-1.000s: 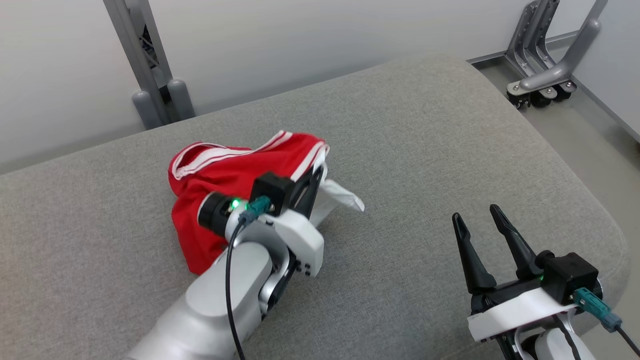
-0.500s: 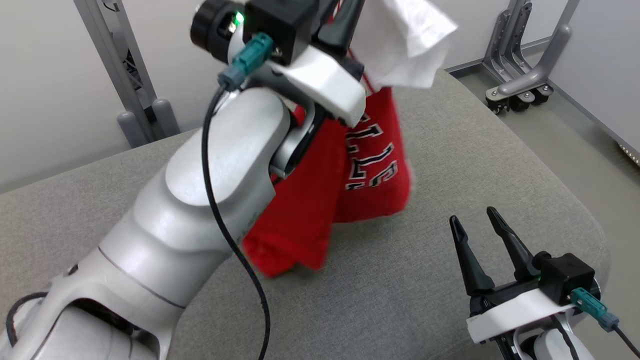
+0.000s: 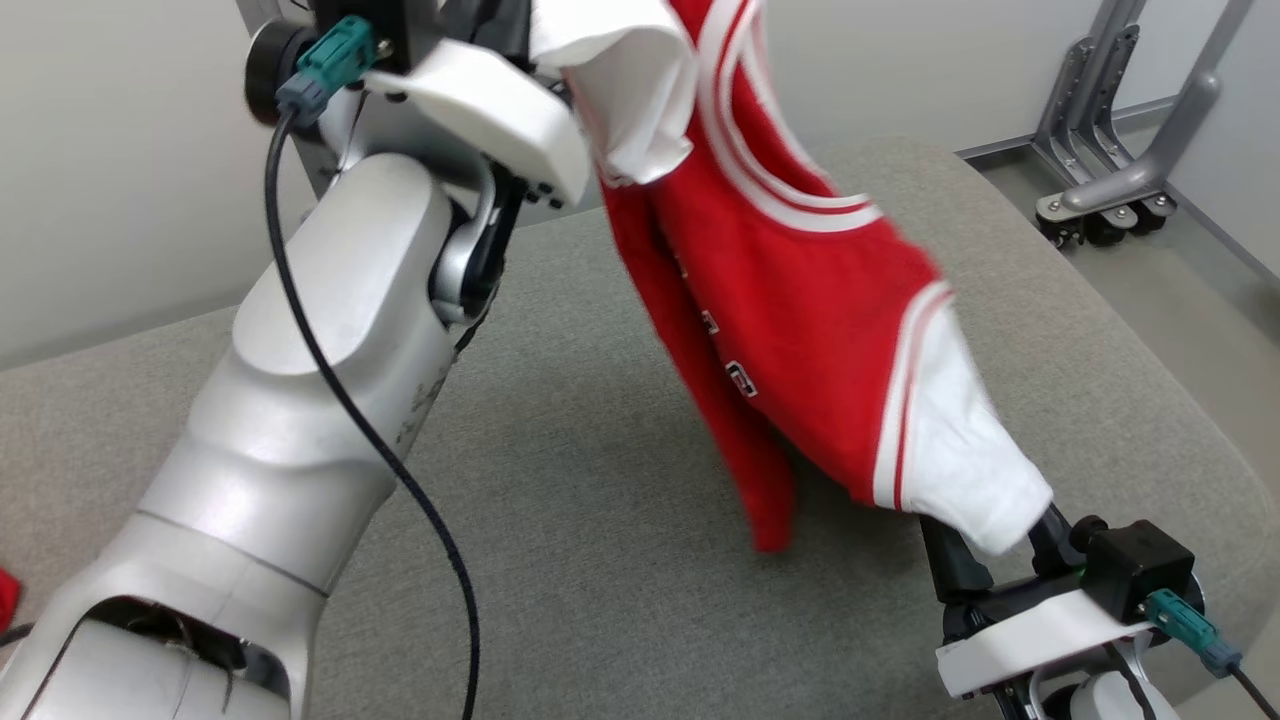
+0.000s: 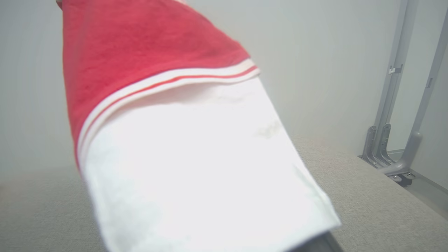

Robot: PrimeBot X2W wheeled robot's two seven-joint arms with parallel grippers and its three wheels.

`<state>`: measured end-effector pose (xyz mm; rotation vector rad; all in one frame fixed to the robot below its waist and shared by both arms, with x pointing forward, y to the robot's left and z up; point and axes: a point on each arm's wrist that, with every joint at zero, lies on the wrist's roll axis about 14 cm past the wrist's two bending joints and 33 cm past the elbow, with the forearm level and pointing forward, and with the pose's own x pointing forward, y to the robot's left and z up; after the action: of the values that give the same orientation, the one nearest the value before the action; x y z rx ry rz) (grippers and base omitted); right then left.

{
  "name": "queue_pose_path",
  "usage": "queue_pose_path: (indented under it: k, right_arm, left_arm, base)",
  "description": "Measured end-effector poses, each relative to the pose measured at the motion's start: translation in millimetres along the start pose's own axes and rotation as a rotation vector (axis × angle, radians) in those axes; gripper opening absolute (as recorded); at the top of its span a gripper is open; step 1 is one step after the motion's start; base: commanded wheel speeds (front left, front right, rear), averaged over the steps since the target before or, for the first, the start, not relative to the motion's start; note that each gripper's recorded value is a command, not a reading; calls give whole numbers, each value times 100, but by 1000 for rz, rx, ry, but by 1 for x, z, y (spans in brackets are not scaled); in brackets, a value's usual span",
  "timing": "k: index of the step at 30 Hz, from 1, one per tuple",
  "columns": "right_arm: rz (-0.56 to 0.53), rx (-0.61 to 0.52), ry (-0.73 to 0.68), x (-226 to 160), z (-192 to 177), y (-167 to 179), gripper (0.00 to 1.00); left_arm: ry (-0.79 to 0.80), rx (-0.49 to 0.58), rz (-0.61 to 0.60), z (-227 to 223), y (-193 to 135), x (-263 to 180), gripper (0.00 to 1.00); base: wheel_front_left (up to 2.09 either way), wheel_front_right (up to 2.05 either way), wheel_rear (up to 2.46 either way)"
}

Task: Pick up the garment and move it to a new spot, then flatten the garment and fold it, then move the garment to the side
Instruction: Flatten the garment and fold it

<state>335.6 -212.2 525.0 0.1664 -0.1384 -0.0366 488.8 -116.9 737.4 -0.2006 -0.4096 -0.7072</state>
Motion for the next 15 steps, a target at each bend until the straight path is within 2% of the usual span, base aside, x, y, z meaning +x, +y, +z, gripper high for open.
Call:
queue_pose_path:
  k: [4, 9, 15]
  right_arm:
    - [14, 6, 6, 5, -3, 5, 100]
    - [26, 11, 15, 9, -7, 9, 100]
    - [24, 6, 31, 10, -12, 7, 100]
  left_arm:
    - [104, 6, 143, -39, 58, -34, 0]
    - [216, -16, 340, -83, 124, -96, 0]
    - [268, -37, 521, -108, 173, -166, 0]
  base:
    - [0, 0, 0]
    - [0, 0, 0]
    - [0, 0, 0]
